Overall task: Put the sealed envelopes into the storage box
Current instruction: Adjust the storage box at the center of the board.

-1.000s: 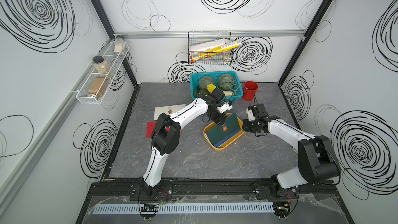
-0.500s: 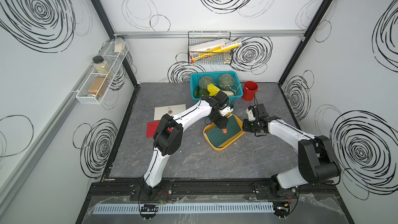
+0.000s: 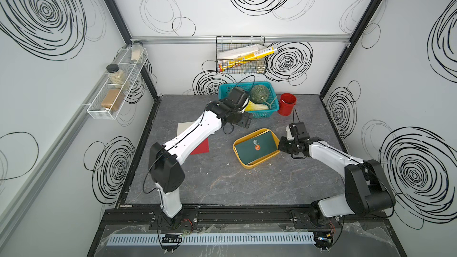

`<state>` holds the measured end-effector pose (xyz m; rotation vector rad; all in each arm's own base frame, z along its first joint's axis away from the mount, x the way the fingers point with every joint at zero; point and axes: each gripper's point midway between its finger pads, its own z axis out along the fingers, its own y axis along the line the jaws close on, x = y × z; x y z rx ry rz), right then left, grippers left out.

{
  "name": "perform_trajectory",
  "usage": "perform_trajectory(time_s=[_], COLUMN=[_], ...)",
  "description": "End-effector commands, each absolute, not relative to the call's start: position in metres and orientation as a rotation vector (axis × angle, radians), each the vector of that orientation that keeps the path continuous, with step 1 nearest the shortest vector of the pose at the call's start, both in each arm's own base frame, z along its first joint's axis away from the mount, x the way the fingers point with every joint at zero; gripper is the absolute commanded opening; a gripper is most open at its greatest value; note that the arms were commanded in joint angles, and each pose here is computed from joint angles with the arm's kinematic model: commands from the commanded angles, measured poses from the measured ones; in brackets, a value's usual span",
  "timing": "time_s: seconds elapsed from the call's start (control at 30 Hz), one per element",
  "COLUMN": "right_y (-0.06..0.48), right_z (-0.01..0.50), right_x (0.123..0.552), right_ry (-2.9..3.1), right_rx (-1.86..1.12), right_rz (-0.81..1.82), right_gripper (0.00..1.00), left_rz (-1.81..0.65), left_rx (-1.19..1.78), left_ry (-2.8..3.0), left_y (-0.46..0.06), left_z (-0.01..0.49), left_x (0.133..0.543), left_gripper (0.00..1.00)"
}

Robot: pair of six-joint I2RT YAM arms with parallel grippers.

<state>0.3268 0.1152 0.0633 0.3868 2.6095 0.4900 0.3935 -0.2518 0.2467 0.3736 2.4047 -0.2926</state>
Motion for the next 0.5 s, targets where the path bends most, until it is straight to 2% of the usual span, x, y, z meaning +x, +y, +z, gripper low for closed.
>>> perform_trajectory(time_s=[0.0, 0.2, 0.47], right_y=[0.113, 0.111, 0.123], right_z=[0.063, 0.066, 0.057], right_x=[0.332, 0.340, 0.356], right_ry=[2.540, 2.491, 2.477], right_rx=[0.581, 0.700, 0.791], right_rz=[0.534, 0.550, 0.625], right_gripper=[0.03, 0.04, 0.05], left_rz=[-0.298, -0.228, -0.226], left_rx=[0.062, -0.080, -0.171], left_ry=[2.359, 2.419, 2.426], left_y=[-0.206, -0.147, -0.125], left_z=[0.249, 0.226, 0.210], left_x=[0.406, 0.400, 0.389], left_gripper=[0.83, 0.83, 0.83])
